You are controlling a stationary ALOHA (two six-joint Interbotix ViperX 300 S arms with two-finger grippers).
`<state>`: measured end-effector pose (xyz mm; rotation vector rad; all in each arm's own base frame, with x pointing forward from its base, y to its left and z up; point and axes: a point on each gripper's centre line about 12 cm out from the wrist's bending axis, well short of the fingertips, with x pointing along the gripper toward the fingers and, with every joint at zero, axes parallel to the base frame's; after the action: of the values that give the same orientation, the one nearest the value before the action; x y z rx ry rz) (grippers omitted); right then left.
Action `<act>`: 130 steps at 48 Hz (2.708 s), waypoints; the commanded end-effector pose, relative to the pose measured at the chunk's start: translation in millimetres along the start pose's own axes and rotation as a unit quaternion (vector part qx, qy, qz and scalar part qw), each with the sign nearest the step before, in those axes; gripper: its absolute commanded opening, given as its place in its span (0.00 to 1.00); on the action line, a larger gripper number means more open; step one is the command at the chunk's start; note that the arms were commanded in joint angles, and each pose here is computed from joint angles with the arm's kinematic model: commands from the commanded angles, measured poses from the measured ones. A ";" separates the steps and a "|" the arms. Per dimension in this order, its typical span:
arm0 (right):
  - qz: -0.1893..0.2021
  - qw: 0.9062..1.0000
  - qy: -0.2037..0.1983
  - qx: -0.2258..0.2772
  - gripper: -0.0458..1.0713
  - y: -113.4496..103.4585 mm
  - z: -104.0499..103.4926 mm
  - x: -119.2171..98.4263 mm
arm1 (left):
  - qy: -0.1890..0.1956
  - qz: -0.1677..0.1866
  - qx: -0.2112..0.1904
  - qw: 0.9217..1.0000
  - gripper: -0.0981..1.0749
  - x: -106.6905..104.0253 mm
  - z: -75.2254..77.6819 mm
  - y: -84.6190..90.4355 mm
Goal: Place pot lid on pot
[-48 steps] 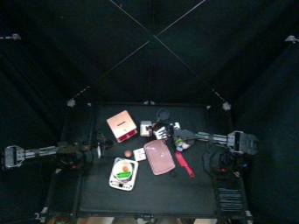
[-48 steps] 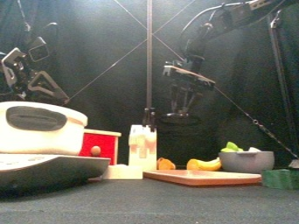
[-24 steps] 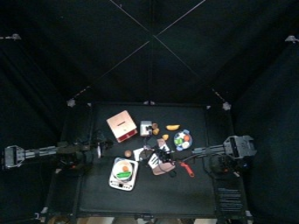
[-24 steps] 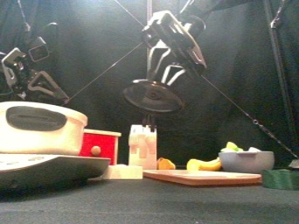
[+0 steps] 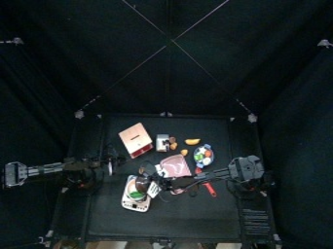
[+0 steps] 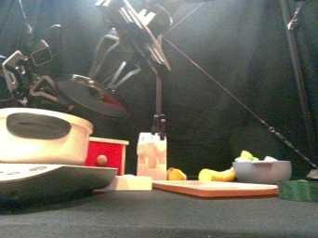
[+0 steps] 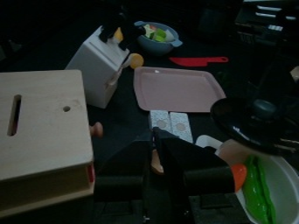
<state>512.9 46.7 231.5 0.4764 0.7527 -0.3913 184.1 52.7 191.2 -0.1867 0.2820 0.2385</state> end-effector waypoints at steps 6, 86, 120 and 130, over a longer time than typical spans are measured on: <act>-0.008 0.999 -0.019 -0.025 0.62 26.6 30.0 -11.9 | -0.006 0.001 0.000 1.000 0.56 1.0 5.0 0.4; -0.023 0.994 0.054 -0.090 0.62 46.8 37.8 33.7 | -0.007 0.000 0.000 1.000 0.56 1.0 5.1 0.0; -0.025 0.994 0.052 -0.092 0.68 44.6 37.6 40.4 | -0.007 0.000 0.000 1.000 0.56 1.0 5.1 0.0; -0.023 0.994 0.045 -0.092 0.81 46.2 41.0 38.7 | -0.007 0.000 0.000 1.000 0.56 1.0 5.1 0.0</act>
<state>582.7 60.0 212.5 0.2893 0.9460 -0.3507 184.1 53.0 191.2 -0.1883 0.2814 0.2405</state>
